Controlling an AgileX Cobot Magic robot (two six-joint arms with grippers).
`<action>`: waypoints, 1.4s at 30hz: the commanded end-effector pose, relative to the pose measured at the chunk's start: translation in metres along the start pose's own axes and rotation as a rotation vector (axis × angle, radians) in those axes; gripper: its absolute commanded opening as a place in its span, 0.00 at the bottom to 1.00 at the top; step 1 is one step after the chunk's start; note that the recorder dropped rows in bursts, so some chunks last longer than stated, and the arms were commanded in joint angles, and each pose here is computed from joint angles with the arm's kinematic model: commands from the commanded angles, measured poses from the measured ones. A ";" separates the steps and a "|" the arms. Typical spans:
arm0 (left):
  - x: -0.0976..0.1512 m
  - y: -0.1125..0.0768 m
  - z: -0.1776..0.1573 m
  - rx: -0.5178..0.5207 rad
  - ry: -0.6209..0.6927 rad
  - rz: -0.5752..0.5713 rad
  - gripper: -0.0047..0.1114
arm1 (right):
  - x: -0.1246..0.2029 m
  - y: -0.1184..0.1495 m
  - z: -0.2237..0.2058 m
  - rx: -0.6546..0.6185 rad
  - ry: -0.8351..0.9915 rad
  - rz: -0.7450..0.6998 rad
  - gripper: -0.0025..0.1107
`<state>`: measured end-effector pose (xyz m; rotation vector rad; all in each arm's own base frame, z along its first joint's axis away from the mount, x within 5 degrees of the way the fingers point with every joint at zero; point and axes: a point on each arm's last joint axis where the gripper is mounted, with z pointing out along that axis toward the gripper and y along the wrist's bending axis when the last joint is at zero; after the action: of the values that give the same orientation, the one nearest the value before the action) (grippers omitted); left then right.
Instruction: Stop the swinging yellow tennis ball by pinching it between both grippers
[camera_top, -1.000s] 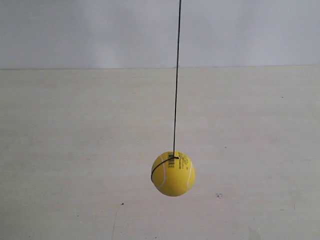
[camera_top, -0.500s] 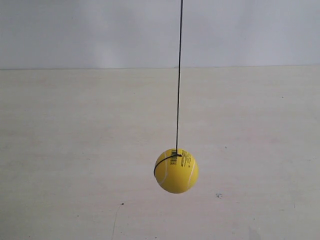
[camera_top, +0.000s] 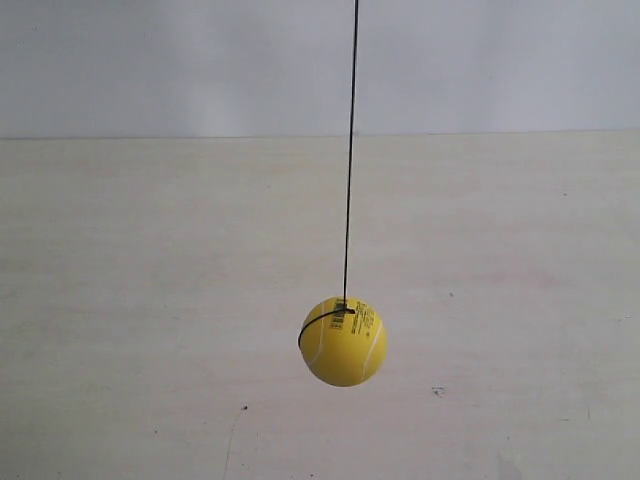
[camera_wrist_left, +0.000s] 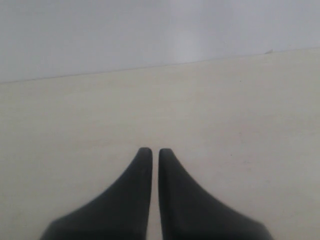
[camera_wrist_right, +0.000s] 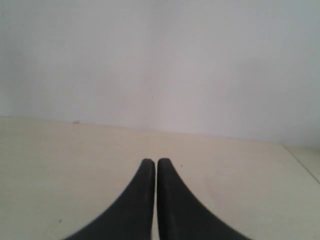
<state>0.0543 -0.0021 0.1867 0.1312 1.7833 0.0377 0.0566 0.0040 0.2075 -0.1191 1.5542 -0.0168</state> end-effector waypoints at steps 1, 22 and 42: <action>0.001 0.000 0.000 -0.002 0.003 0.004 0.08 | 0.011 0.000 -0.001 0.002 0.107 0.042 0.02; 0.001 0.000 0.000 -0.002 0.003 0.004 0.08 | 0.024 0.000 -0.003 -0.005 0.251 -0.001 0.02; 0.001 0.000 0.000 -0.002 0.003 0.004 0.08 | 0.024 0.000 -0.003 -0.005 0.251 -0.001 0.02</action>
<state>0.0543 -0.0021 0.1867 0.1312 1.7833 0.0377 0.0541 0.0025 0.1830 -0.1137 1.8155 -0.0157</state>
